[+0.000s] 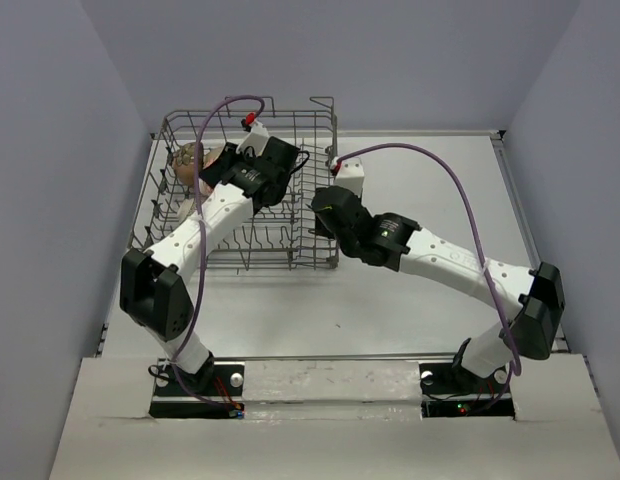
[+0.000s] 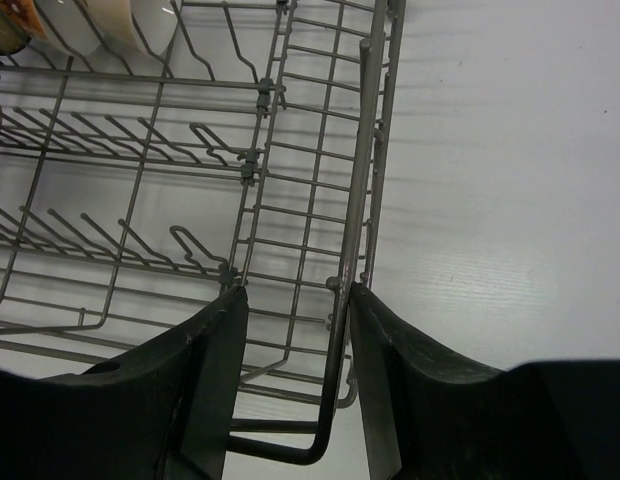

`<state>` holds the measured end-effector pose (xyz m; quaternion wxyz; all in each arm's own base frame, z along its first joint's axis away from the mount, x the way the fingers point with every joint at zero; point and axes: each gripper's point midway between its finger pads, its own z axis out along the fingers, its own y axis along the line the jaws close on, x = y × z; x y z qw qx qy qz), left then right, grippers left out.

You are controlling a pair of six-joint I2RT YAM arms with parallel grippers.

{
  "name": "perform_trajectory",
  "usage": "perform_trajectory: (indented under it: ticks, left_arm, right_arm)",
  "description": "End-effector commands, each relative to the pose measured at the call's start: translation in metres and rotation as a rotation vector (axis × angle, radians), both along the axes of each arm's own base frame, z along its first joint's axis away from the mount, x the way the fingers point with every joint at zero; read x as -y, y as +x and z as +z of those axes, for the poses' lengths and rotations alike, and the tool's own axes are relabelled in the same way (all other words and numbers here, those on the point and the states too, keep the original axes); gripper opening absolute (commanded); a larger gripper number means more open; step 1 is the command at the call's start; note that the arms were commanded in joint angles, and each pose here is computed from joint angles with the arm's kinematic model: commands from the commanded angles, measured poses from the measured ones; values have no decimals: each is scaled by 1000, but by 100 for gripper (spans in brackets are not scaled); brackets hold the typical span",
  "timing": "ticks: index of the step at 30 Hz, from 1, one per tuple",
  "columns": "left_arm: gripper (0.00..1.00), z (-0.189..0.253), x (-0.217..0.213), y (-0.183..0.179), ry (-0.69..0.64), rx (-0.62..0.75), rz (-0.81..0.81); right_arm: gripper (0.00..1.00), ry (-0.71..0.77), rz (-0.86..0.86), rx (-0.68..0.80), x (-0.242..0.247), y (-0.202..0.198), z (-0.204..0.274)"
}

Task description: Load the bowls into the dish rack

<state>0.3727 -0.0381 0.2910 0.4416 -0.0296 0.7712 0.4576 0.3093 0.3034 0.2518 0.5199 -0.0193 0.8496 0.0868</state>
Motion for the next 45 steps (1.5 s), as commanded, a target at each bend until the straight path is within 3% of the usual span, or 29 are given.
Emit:
perform_trajectory:
  ticks: [1,17,45]
  left_arm:
    - [0,22,-11,-12,94,52,65]
    - [0,-1,-5,-9,213,-29,76]
    - [0,-42,3,0,286,-140,55]
  right_arm:
    - [51,52,10,41,1,-6,32]
    - [54,75,-23,100,27,-13,61]
    - [54,70,-30,87,34,-18,49]
